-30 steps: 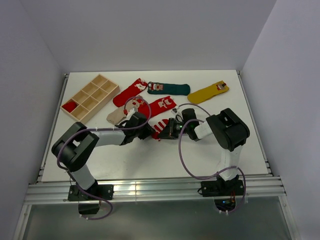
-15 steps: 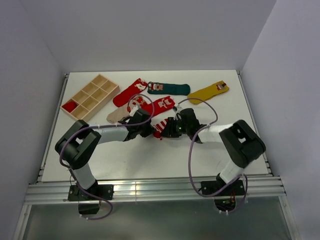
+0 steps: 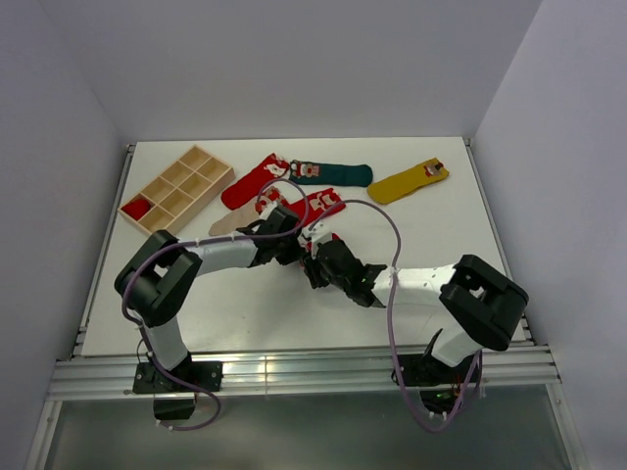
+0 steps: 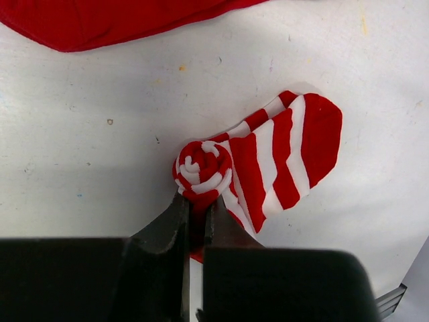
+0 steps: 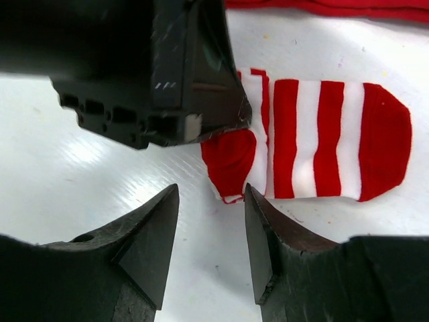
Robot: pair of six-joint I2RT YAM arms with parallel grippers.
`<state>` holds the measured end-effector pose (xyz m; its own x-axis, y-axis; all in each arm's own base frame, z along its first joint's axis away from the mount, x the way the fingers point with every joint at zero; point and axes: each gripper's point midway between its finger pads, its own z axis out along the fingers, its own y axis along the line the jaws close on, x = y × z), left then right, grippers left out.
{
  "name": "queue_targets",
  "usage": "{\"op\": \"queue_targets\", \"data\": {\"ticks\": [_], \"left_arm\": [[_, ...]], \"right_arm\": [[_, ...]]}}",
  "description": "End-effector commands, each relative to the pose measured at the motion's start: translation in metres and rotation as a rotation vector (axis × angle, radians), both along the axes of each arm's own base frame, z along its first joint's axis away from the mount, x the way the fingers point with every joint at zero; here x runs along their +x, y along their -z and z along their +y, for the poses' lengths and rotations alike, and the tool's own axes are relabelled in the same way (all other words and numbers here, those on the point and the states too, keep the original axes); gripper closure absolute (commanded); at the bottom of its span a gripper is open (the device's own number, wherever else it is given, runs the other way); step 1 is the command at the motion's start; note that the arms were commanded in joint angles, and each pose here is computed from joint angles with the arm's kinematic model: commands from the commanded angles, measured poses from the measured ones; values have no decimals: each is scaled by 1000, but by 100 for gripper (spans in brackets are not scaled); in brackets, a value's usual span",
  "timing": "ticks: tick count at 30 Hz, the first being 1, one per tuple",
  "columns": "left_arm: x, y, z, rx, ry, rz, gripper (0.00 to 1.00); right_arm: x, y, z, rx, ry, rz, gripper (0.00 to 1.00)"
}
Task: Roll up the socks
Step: Roll the sock at the center of the board.
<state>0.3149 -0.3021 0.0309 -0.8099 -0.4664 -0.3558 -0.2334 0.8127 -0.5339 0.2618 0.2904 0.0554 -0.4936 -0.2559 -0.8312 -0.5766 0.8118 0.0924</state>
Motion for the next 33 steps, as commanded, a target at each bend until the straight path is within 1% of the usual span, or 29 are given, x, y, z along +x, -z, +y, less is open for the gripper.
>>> {"op": "queue_targets", "data": {"ticks": [1, 4, 8, 11, 15, 18, 25, 31, 33], "left_arm": [[-22, 35, 25, 146, 39, 104, 100], [-22, 34, 23, 139, 49, 104, 100], [-23, 35, 22, 139, 53, 108, 100], [-24, 36, 23, 141, 55, 111, 100], [-23, 35, 22, 140, 57, 110, 100], [-24, 35, 22, 138, 61, 111, 100], [-24, 34, 20, 135, 65, 110, 100], [-23, 33, 19, 128, 67, 105, 100], [-23, 33, 17, 123, 73, 109, 100]], "right_arm": [[21, -13, -2, -99, 40, -152, 48], [19, -8, 5, -132, 10, -174, 48], [22, -5, 8, -166, 12, -201, 48], [18, -12, 12, -154, 5, -224, 48], [17, -33, 15, -118, -10, -273, 48], [17, -35, 15, -116, -6, -280, 48], [17, -14, 22, -146, -33, -242, 48], [9, 25, 17, -212, -59, -168, 48], [7, 40, 14, -213, -34, -130, 49]]}}
